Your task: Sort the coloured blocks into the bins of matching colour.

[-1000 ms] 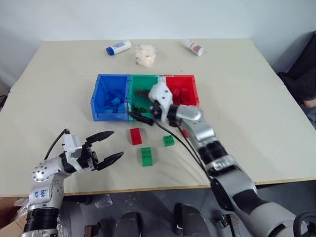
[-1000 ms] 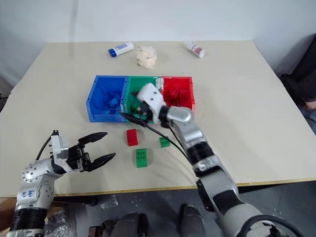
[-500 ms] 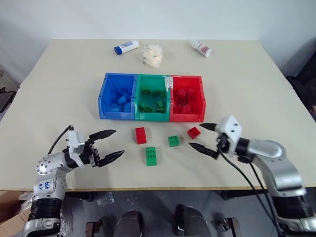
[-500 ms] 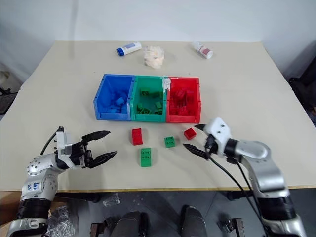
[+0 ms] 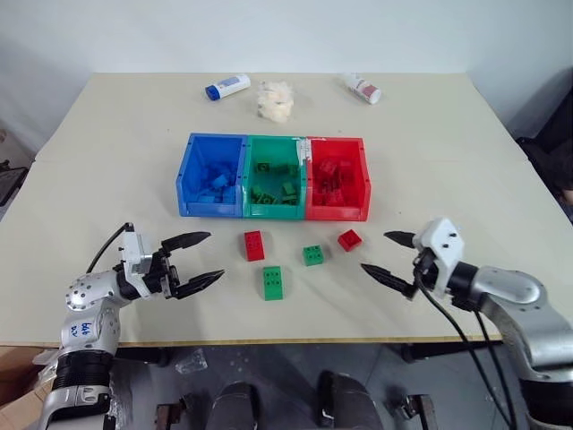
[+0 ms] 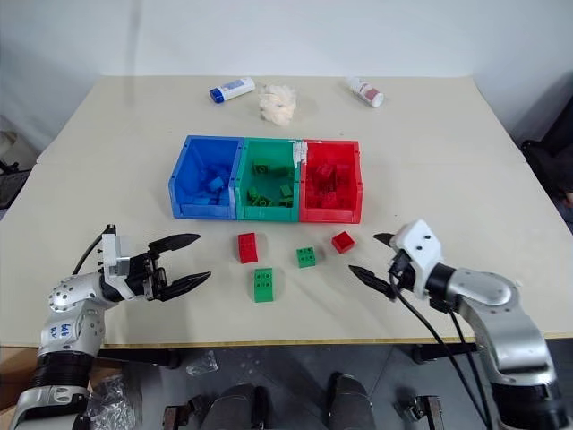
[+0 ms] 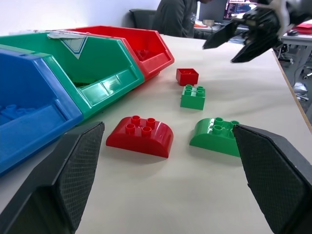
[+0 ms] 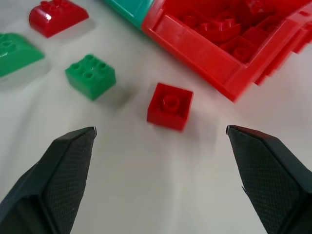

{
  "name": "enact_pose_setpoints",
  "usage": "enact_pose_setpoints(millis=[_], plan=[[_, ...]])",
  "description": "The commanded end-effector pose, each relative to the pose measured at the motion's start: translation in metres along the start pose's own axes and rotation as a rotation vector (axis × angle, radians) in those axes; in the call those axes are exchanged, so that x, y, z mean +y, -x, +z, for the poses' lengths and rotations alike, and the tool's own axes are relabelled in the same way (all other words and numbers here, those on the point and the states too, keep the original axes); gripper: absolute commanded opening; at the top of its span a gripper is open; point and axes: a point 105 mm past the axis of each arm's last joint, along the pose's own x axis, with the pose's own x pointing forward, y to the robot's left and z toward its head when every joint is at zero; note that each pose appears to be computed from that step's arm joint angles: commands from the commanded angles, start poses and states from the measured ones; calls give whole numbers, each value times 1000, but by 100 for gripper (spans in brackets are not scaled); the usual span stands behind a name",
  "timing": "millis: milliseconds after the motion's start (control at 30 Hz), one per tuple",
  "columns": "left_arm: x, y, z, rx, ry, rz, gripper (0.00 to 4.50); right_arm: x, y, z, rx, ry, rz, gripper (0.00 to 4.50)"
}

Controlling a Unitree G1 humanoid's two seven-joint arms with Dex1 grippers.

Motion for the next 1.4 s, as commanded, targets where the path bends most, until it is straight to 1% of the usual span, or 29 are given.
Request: enact_pose_setpoints(millis=[33, 133, 267, 300, 367, 400, 467, 600, 733, 867, 1000, 1133, 1200, 1267, 1400], plan=[[-1, -4, 8, -14, -37, -12, 450, -6, -23, -4, -6, 7, -37, 447], [-4, -4, 9, -17, -40, -9, 450, -13, -48, -10, 8, -13, -79, 447], [-6, -3, 9, -16, -39, -4, 450, -16, -62, -8, -19, -41, -104, 447], [-7, -3, 9, -17, -38, -1, 450, -14, -64, -7, -35, -53, -105, 430], [-7, -2, 8, -17, -36, 3, 450, -9, -65, -4, -57, -62, -96, 388], [-8, -2, 8, -16, -35, 4, 450, -7, -65, -3, -62, -62, -91, 357], [-9, -2, 7, -15, -31, 4, 450, -4, -62, -2, -69, -59, -91, 281], [-9, -4, 7, -17, -27, 3, 450, 0, -53, 1, -80, -58, -97, 147], [-7, -6, 7, -21, -26, -4, 450, 8, -37, 16, -112, -42, -66, 150], [-5, -9, 6, -23, -24, -13, 450, 11, -35, 37, -164, -14, -44, 150], [-5, -15, 8, -40, -29, -27, 450, -8, -50, 74, -262, 42, -98, 150], [-8, -17, 8, -44, -28, -44, 450, -45, -73, 101, -329, 49, -218, 150], [-8, -18, 9, -46, -30, -45, 450, -57, -81, 105, -330, 45, -258, 224], [-8, -19, 10, -50, -36, -45, 450, -63, -90, 109, -334, 60, -263, 285], [-9, -17, 12, -53, -46, -42, 450, -60, -94, 109, -344, 90, -239, 428]])
